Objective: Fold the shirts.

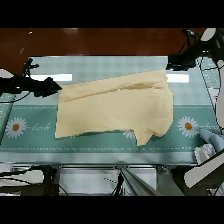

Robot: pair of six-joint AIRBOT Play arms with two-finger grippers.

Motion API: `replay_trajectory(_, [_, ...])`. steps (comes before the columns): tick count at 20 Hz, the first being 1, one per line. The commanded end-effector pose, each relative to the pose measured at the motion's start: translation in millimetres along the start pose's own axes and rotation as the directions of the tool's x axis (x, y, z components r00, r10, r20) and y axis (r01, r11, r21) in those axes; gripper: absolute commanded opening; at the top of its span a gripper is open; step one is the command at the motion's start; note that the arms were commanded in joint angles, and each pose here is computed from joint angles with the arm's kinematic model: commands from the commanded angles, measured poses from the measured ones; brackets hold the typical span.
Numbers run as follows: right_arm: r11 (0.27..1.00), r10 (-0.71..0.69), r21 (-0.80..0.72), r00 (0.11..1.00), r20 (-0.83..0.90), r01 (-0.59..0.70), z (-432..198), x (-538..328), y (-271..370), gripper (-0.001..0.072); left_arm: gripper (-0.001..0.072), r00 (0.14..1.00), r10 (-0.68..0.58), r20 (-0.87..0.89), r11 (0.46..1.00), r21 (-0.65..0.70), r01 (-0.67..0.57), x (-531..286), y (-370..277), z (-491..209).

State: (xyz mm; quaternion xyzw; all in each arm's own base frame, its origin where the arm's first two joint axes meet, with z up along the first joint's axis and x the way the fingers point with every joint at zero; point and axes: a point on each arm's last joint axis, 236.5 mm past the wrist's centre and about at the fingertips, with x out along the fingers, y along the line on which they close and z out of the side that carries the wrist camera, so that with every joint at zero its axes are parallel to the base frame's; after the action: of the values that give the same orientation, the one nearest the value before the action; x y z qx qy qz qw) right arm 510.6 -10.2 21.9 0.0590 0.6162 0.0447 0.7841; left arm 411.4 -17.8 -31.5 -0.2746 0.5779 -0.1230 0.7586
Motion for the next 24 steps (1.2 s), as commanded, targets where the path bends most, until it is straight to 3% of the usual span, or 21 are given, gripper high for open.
replay_trajectory(1, [0.982, -0.187, -0.039, 0.975, -0.122, 0.183, -44.8, -53.0, -59.0, 0.0441, 0.0403, 0.965, -0.032, -0.261, 0.997, -0.078, 0.012, -49.9, 26.6, -63.7])
replay_trajectory(8, [0.989, 0.039, 0.145, 0.996, -0.084, -0.027, -65.4, -93.0, -83.5, 0.0442, 0.0405, 0.967, -0.135, -0.217, 0.929, -0.368, 0.047, -53.7, 73.1, -167.3])
replay_trajectory(9, [0.987, 0.053, 0.152, 0.996, -0.074, -0.042, -64.6, -94.2, -84.0, 0.0441, 0.0465, 0.96, -0.153, -0.236, 0.922, -0.385, 0.052, -48.2, 73.7, -179.2])
replay_trajectory(10, [0.988, 0.059, 0.15, 0.996, -0.072, -0.047, -64.2, -94.3, -83.1, 0.0442, 0.0537, 0.955, -0.16, -0.252, 0.921, -0.387, 0.052, -43.2, 73.8, -187.7])
replay_trajectory(12, [0.989, 0.056, 0.141, 0.997, -0.057, -0.047, -60.6, -93.8, -83.2, 0.0442, 0.0581, 0.953, -0.153, -0.263, 0.925, -0.377, 0.044, -34.0, 74.9, -196.1])
replay_trajectory(20, [0.99, 0.055, 0.132, 0.998, -0.014, -0.053, -50.4, -93.5, -83.4, 0.0441, 0.058, 0.941, -0.101, -0.323, 0.953, -0.304, -0.002, 9.4, 66.1, -193.9])
replay_trajectory(23, [0.99, 0.055, 0.132, 0.998, -0.016, -0.052, -50.8, -93.6, -83.5, 0.0441, 0.0556, 0.936, -0.141, -0.321, 0.954, -0.298, 0.041, 38.5, 42.5, -187.1])
replay_trajectory(24, [0.99, 0.047, 0.133, 0.999, -0.018, -0.044, -51.4, -93.4, -85.5, 0.0441, 0.0374, 0.932, -0.148, -0.33, 0.955, -0.294, 0.047, 45.1, 37.1, -188.3])
